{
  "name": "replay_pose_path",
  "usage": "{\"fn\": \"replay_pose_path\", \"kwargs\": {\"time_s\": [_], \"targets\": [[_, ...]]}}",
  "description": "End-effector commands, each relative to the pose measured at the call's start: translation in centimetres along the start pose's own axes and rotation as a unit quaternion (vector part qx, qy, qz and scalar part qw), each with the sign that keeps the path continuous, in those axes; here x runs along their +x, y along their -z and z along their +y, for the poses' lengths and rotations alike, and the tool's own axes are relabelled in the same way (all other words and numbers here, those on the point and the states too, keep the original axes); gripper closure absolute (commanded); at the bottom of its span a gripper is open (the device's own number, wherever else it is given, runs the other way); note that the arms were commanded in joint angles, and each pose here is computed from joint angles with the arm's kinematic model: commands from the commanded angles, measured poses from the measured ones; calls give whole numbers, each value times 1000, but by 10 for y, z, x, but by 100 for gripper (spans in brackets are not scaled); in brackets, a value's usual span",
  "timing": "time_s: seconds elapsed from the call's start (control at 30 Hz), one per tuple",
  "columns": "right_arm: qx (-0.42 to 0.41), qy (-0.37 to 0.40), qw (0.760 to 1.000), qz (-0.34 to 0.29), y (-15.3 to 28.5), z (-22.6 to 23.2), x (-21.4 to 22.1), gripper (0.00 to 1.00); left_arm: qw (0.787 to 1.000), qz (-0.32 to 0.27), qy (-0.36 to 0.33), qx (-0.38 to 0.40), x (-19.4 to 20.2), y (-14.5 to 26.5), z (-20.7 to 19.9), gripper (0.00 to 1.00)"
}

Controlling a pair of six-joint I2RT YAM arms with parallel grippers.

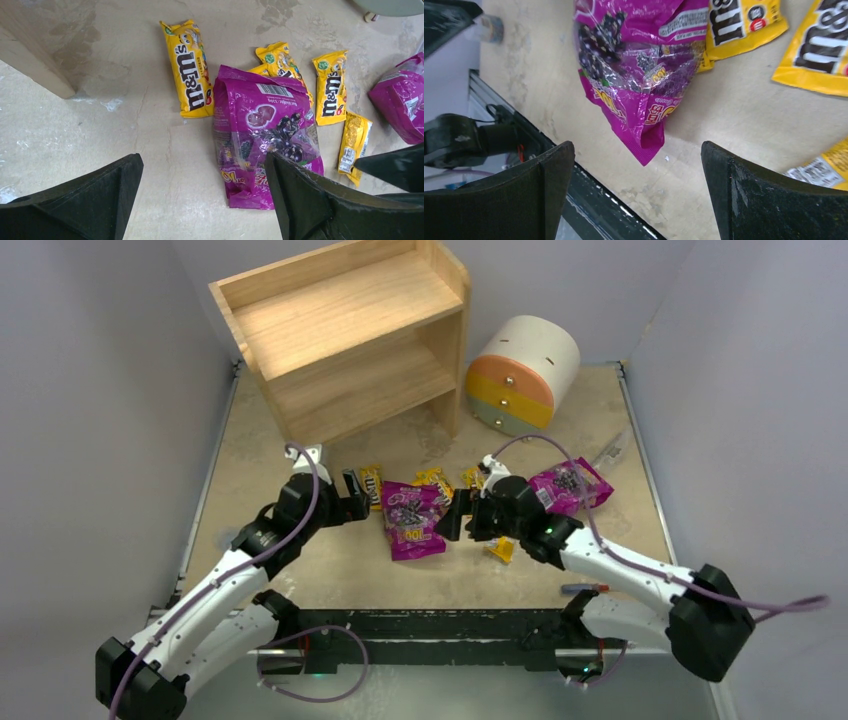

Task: Place and organize the candy bags onto the shelf

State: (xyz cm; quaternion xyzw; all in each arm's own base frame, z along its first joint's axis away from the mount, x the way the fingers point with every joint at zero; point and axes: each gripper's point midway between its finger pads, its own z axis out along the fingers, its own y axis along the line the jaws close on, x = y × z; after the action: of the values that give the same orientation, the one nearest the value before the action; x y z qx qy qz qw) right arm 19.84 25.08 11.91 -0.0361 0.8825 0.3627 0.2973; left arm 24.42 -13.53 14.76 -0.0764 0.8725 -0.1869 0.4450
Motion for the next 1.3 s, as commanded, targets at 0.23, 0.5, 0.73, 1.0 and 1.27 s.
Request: {"fn": "replay_pose_path", "kwargs": {"time_s": [0.23,0.5,0.73,1.0,1.27], "targets": [[13,-13,1000,-25,-53,9,-9,3,1000,-8,11,25,-1,0,-9,0],[6,-28,999,-15,-79,7,2,7,1000,-5,10,30,1,0,-9,0],[-18,-19,999,-38,-81,14,-7,61,999,-5,8,42,1,1,-13,0],[-90,-10,988,-123,-41,58,-51,96,992,-13,3,126,-4,5,-44,0],[-147,-37,949,-276,35,98,-120,100,952,-52,24,302,-33,33,-112,0]]}}
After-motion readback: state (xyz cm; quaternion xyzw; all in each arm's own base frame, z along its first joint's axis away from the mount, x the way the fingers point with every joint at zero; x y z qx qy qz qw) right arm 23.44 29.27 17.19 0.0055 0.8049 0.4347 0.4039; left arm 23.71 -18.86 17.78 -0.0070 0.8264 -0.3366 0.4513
